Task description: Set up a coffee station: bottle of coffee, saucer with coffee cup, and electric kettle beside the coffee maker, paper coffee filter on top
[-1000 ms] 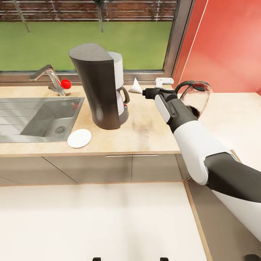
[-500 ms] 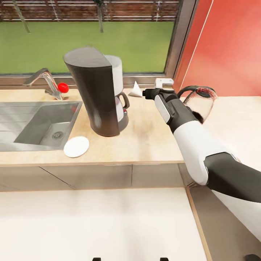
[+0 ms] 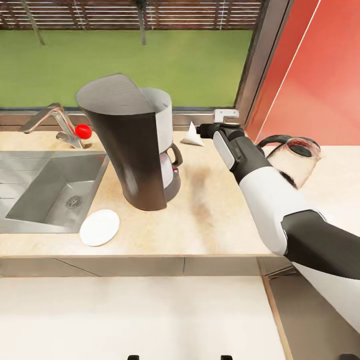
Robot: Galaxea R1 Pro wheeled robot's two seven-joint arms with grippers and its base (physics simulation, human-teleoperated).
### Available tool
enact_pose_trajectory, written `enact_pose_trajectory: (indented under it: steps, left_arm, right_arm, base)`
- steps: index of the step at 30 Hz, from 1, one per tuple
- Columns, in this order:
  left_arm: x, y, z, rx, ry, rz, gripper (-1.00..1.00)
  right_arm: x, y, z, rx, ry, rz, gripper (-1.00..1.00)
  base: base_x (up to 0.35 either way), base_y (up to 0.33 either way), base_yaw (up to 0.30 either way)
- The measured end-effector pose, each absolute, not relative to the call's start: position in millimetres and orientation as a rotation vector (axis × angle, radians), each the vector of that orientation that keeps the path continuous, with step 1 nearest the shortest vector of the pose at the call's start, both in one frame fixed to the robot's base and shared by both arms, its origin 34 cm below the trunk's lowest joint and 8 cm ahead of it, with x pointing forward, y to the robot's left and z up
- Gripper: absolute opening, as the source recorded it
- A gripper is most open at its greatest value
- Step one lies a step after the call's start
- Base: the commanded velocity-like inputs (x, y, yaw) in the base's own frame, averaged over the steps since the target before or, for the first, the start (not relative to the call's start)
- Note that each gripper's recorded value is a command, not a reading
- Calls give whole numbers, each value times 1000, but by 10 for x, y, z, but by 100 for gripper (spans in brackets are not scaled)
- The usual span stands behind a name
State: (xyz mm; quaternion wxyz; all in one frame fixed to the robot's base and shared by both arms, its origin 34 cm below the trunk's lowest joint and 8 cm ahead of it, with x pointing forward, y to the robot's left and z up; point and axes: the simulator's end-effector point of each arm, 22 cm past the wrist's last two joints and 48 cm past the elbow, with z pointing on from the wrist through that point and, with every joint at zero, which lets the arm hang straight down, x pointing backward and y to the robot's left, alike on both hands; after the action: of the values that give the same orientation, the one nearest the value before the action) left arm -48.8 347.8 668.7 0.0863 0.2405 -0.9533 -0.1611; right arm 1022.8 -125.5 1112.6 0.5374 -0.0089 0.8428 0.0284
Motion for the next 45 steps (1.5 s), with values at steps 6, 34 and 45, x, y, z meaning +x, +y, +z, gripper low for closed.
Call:
enact_pose_trajectory:
  steps: [6,34,45]
  left_arm:
    - [-486,3478,6687,716,-2841,-480,100]
    - [-536,3450,6704,719,-2828,-478,100]
    - [-537,3440,6704,718,-2828,-477,100]
  right_arm:
    - [10226,-1254,11111,-21,2012,67,100]
    - [10191,-1257,11038,-27,2044,65,100]
    - [10113,-1286,10853,-40,2123,40,100]
  base:
    - [71,0,262]
    - [69,0,23]
    - [55,0,0]
